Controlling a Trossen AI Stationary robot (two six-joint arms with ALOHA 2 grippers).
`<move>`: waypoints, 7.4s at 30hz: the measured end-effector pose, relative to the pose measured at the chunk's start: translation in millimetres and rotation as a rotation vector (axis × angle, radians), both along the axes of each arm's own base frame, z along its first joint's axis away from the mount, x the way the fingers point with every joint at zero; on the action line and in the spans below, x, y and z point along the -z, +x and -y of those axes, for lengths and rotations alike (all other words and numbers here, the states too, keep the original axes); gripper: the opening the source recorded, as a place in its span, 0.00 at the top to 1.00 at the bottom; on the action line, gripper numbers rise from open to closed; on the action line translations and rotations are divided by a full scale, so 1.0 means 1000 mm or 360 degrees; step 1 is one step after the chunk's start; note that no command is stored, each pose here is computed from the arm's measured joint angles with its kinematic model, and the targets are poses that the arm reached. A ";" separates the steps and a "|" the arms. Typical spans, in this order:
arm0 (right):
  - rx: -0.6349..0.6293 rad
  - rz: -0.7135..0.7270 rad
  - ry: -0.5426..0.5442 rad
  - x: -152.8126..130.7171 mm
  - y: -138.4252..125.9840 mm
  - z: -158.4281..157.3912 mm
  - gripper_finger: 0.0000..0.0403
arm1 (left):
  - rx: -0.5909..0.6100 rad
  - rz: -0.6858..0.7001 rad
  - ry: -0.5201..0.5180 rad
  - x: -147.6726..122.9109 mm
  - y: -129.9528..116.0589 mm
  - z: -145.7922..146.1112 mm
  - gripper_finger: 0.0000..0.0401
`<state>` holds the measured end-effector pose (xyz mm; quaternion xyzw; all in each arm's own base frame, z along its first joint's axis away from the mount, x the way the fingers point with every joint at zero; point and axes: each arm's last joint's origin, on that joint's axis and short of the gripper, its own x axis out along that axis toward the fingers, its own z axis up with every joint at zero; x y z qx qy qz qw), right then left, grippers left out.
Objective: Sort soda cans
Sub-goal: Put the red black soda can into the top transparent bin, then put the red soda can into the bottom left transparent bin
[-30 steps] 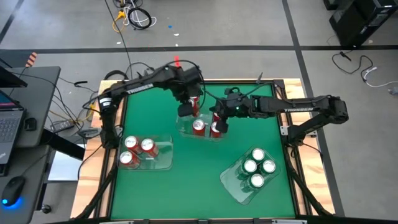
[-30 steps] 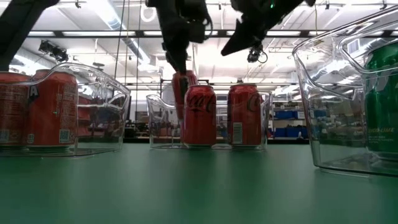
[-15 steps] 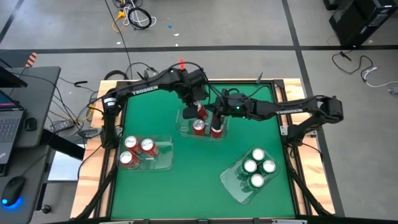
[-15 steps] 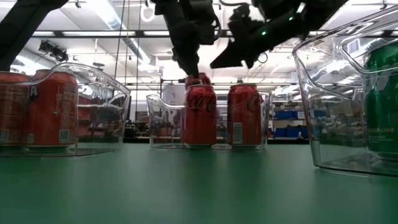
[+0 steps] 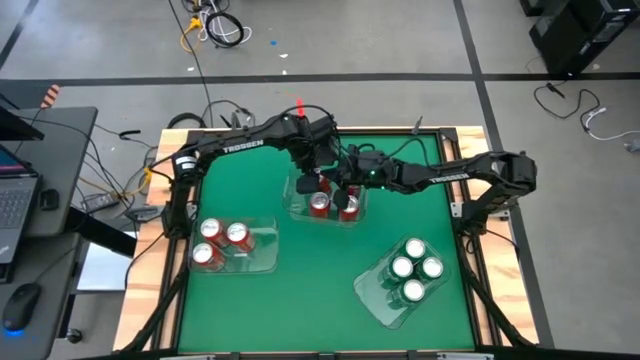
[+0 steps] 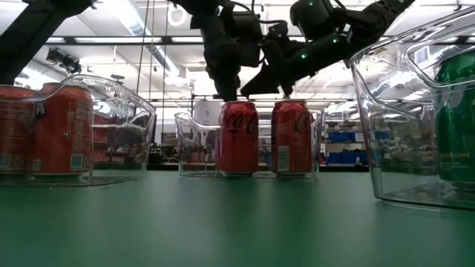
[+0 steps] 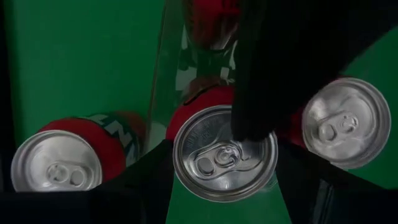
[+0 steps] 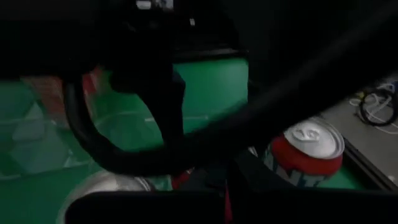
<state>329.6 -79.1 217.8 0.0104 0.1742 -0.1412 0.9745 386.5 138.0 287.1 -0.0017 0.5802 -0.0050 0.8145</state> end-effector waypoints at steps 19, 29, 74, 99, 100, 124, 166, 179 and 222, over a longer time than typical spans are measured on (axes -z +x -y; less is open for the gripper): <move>-0.0008 -0.0109 0.0123 0.025 0.006 0.010 1.00 | 0.0049 0.0019 -0.0017 0.009 0.002 0.000 0.42; -0.0018 -0.0152 0.0142 0.028 0.005 0.009 1.00 | 0.0049 0.0037 -0.0011 0.019 0.002 0.000 0.35; -0.0080 -0.0137 0.0165 0.027 0.004 0.008 1.00 | 0.0058 -0.0038 0.0053 0.009 -0.004 0.000 0.24; -0.0027 -0.0040 0.0148 0.014 0.003 0.010 1.00 | -0.0112 0.0599 0.0106 -0.026 -0.073 -0.028 0.25; -0.0019 -0.0039 0.0159 0.012 0.004 0.011 1.00 | -0.0119 0.0639 0.0123 -0.024 -0.080 -0.026 0.25; 0.0250 -0.0203 0.0302 -0.062 0.017 0.051 0.60 | -0.0210 0.1259 0.0299 0.021 -0.207 0.044 0.25; 0.0472 -0.0662 0.0442 0.006 0.095 0.095 0.31 | -0.0262 0.1456 0.0307 0.034 -0.238 0.062 0.25; 0.0320 -0.0625 0.0190 -0.104 0.102 0.077 0.31 | -0.0262 0.1486 0.0204 0.033 -0.234 0.069 0.32; -0.0617 -0.0340 0.0289 -0.064 0.180 -0.150 0.31 | -0.0693 0.1457 0.0425 0.025 -0.257 0.077 0.46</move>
